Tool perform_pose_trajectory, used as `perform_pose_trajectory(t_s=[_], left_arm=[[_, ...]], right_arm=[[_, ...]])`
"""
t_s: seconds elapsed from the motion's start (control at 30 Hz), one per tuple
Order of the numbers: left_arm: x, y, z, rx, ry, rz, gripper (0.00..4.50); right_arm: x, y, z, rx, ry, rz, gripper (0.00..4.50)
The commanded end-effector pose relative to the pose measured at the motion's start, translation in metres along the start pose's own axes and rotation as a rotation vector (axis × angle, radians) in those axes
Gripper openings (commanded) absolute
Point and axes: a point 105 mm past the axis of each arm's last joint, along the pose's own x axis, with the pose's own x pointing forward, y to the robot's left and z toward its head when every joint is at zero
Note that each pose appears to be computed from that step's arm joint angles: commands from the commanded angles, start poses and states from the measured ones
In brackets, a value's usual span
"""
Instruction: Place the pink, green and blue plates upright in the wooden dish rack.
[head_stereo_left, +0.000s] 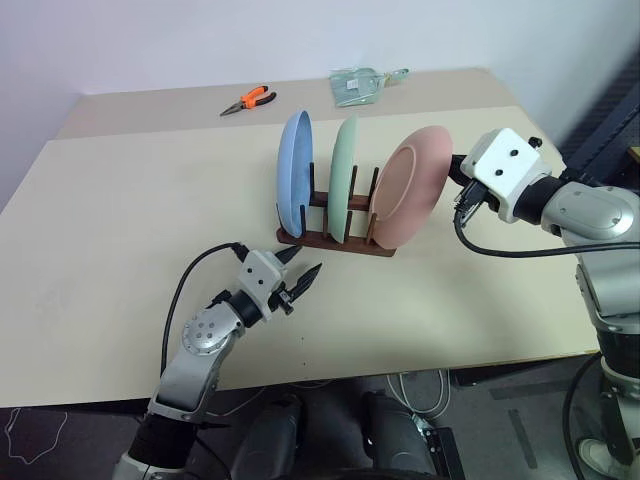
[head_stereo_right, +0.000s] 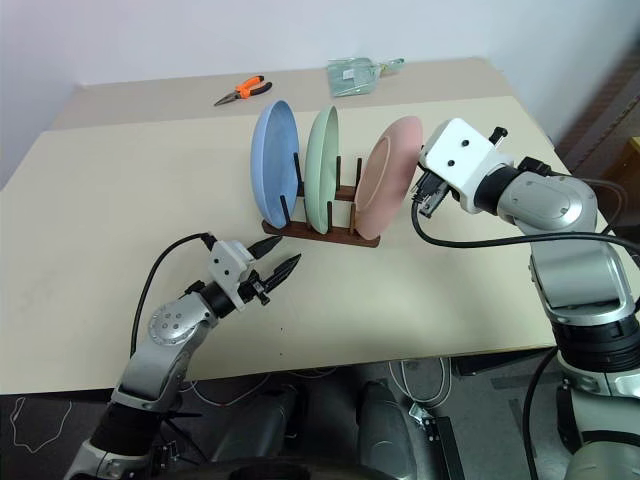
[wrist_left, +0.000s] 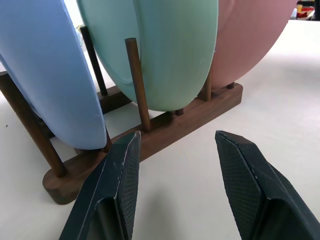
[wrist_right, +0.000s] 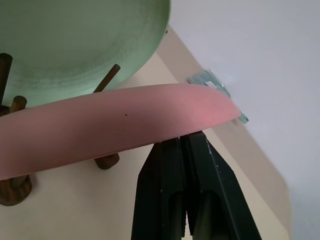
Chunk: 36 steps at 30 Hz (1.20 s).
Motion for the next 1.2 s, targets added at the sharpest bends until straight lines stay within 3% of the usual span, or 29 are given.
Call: perform_pose_trajectory(t_s=[0.03, 0.37, 0.63, 0.77, 0.93, 1.07, 1.2], left_arm=[[-0.001, 0.001, 0.010, 0.026, -0.038, 0.010, 2.43], [0.000, 0.001, 0.009, 0.025, -0.037, 0.006, 2.43], [0.001, 0.001, 0.009, 0.026, -0.038, 0.007, 2.43], [-0.006, 0.015, 0.006, 0.044, -0.017, 0.058, 2.43], [-0.041, 0.061, -0.008, 0.070, 0.071, 0.238, 2.43], [-0.072, 0.089, -0.022, 0.082, 0.157, 0.343, 2.43], [-0.091, 0.102, -0.031, 0.093, 0.210, 0.382, 2.43]], right_arm=[[-0.003, -0.006, 0.020, -0.042, -0.069, -0.016, 0.05], [0.007, -0.006, 0.046, -0.071, -0.148, -0.016, 0.05], [0.006, -0.006, 0.036, -0.085, -0.106, -0.016, 0.05], [-0.003, -0.016, 0.011, -0.022, -0.050, -0.062, 0.05], [-0.026, -0.021, -0.049, 0.200, 0.013, -0.123, 0.05], [-0.035, 0.006, -0.081, 0.322, 0.038, -0.043, 0.05], [-0.030, 0.023, -0.090, 0.378, 0.022, -0.001, 0.05]])
